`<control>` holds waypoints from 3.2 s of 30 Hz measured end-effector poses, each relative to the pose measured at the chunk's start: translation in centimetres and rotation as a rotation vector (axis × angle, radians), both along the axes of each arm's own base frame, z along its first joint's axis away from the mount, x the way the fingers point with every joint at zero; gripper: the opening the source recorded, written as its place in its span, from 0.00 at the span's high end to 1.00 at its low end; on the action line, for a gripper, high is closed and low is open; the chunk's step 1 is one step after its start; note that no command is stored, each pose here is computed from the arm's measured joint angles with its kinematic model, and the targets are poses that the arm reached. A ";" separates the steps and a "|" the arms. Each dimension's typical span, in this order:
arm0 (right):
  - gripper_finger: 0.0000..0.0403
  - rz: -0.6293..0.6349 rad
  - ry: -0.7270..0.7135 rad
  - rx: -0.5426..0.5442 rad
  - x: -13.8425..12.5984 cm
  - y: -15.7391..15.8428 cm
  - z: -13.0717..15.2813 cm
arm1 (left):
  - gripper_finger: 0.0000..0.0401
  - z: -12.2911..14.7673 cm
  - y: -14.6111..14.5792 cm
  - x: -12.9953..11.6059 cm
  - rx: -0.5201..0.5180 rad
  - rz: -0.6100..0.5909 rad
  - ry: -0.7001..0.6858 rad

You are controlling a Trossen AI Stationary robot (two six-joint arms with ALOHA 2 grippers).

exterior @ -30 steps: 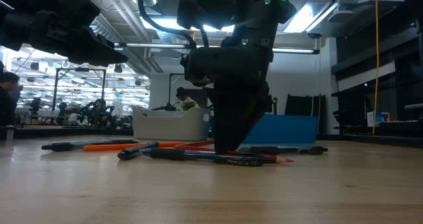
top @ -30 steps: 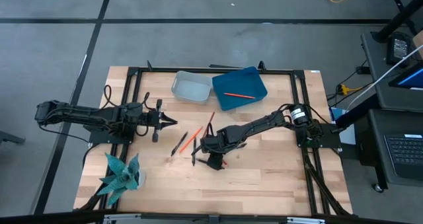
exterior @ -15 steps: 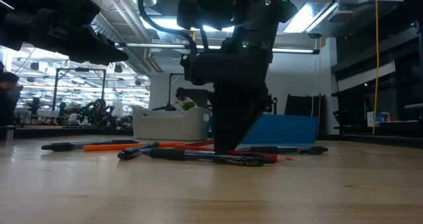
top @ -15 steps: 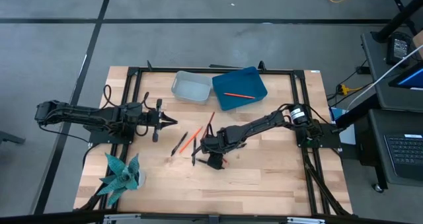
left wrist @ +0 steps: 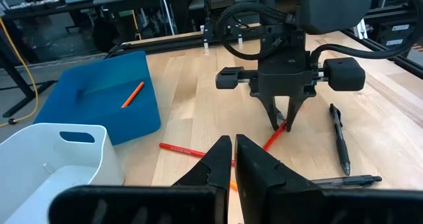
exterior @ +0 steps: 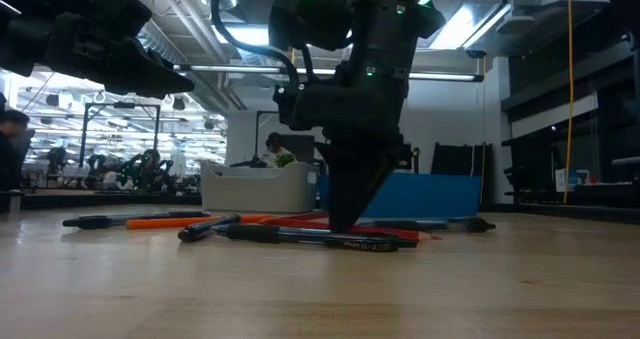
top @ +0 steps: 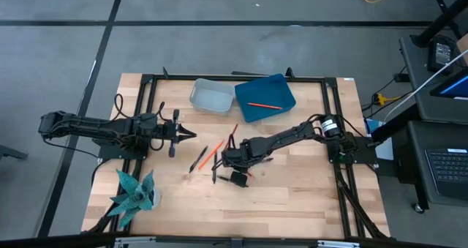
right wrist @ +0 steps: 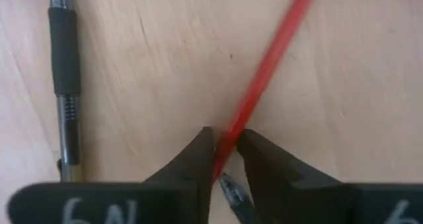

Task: Sort pens & pencils
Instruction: Put the red pencil into the blue bin

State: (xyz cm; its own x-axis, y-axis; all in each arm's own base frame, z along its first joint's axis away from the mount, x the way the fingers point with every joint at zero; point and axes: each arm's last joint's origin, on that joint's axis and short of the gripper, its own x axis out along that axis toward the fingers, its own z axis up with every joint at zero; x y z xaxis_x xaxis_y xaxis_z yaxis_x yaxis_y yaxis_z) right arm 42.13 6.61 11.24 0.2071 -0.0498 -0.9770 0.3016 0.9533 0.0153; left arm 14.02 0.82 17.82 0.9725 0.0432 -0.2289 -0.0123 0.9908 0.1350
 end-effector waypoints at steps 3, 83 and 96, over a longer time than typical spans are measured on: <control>0.84 0.001 0.000 0.005 0.0 0.0 0.0 | 0.97 0.0 0.0 0.0 0.000 0.000 0.000; 0.94 0.122 -0.026 -0.044 2.1 -0.7 7.5 | 0.97 0.0 0.0 0.0 -0.001 0.000 0.001; 0.94 0.096 0.039 -0.201 1.9 -2.5 11.6 | 0.97 0.0 0.0 0.0 0.000 0.001 0.001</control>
